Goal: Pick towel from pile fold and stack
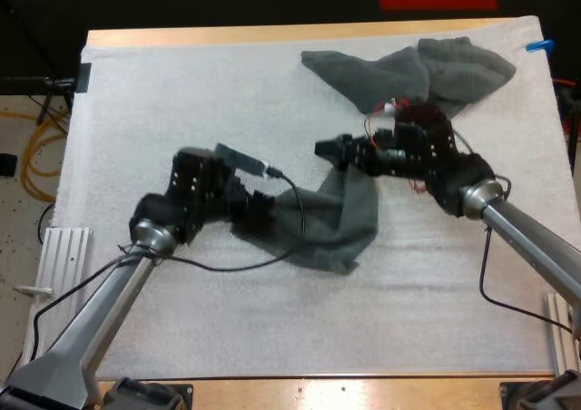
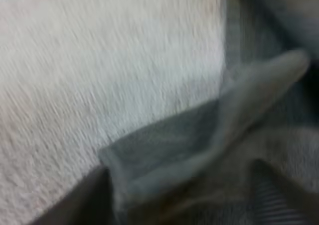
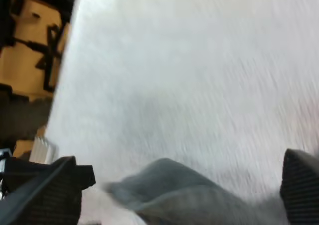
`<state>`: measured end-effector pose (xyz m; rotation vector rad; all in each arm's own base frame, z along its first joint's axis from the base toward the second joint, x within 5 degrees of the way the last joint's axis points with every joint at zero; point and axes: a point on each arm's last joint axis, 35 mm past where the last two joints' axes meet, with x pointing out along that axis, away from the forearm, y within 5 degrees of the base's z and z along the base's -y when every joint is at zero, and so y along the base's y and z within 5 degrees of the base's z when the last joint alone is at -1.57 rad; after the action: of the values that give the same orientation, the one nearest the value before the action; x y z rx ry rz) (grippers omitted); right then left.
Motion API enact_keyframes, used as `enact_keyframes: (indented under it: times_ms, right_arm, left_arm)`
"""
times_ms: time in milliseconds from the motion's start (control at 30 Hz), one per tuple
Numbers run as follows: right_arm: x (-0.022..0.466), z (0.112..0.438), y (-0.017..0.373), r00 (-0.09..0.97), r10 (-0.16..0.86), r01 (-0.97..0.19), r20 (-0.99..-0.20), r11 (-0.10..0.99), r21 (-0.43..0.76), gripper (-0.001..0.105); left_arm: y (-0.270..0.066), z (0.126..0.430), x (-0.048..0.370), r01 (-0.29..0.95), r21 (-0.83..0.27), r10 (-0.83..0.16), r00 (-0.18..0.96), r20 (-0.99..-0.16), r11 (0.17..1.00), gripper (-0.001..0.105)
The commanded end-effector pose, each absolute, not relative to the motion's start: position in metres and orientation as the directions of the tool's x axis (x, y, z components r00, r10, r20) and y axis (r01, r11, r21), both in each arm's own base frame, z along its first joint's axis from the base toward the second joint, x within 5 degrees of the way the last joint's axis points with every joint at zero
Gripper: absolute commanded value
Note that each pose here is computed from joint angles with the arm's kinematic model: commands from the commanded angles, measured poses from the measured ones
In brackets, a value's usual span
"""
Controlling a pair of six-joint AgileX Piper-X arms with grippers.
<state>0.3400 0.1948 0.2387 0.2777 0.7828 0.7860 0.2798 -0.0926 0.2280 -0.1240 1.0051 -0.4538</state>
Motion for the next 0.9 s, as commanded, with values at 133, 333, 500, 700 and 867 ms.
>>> enact_keyframes:
  times_ms: [133,333,500,700,867]
  right_arm:
    - [0.334,0.273,0.189,0.478,0.722,-0.576,-0.501,0.688,0.442,0.079]
    - [0.3,0.294,0.171,0.451,0.624,-0.557,-0.638,0.755,0.345,0.079]
    - [0.263,0.312,0.165,0.39,0.6,-0.587,-0.698,0.746,0.314,0.079]
    - [0.225,0.319,0.169,0.384,0.566,-0.624,-0.73,0.741,0.247,0.079]
    - [0.203,0.324,0.166,0.422,0.497,-0.615,-0.758,0.771,0.163,0.079]
  left_arm:
    - [-0.091,0.261,0.279,0.398,-0.25,-0.422,0.44,-0.793,0.883,0.078]
    - [-0.081,0.297,0.246,0.433,-0.224,-0.43,0.466,-0.773,0.873,0.078]
    - [-0.071,0.33,0.212,0.455,-0.205,-0.452,0.541,-0.71,0.867,0.078]
    - [-0.067,0.32,0.196,0.454,-0.206,-0.45,0.536,-0.714,0.867,0.078]
    - [-0.065,0.275,0.199,0.406,-0.166,-0.376,0.521,-0.766,0.899,0.078]
